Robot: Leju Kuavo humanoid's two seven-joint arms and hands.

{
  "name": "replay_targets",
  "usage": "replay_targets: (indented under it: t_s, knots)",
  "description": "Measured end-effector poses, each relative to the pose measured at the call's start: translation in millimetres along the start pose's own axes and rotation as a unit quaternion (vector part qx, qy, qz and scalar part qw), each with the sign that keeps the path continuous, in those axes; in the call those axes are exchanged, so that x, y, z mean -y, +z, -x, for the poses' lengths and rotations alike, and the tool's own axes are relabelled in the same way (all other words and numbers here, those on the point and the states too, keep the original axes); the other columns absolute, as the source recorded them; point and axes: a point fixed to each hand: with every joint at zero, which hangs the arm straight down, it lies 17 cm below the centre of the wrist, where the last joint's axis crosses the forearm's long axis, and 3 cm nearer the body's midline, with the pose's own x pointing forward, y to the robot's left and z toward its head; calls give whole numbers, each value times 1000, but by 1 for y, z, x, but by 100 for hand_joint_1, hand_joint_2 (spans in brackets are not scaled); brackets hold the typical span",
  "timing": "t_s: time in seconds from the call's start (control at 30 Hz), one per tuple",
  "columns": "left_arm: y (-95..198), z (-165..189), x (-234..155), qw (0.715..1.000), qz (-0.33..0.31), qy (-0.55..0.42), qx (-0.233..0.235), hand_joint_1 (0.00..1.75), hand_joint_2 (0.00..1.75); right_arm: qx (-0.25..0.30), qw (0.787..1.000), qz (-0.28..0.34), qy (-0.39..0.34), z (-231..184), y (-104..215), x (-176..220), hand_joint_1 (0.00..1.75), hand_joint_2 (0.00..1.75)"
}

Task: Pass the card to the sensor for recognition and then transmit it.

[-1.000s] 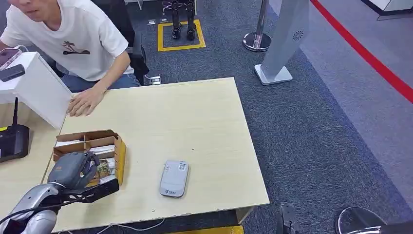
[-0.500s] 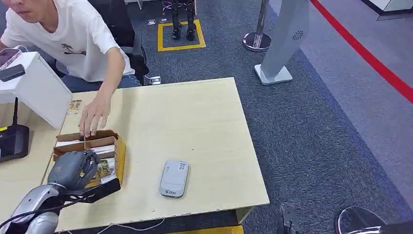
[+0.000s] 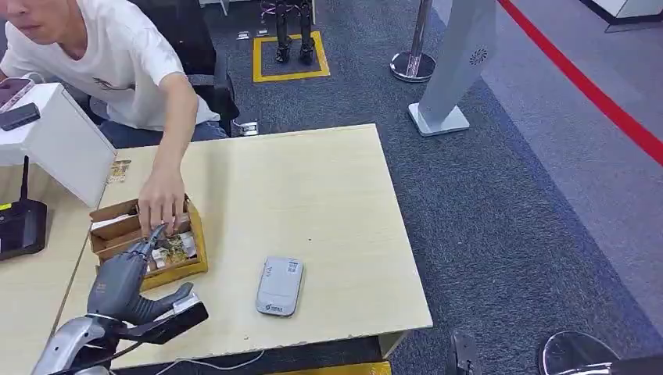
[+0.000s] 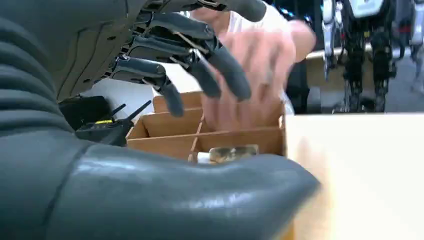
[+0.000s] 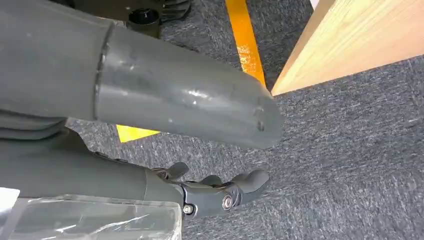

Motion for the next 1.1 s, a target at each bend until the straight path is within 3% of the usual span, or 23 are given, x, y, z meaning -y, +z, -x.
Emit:
replay_targets:
  t_s: [0.43, 1.1]
  knots:
    - [35, -36, 9, 999, -24, 45, 5, 0, 0, -4, 1000, 3, -4, 9, 4, 3, 0, 0]
    - [39, -47, 6, 998, -33, 59, 12, 0, 0, -4, 1000, 4, 0, 10, 4, 4, 0, 0]
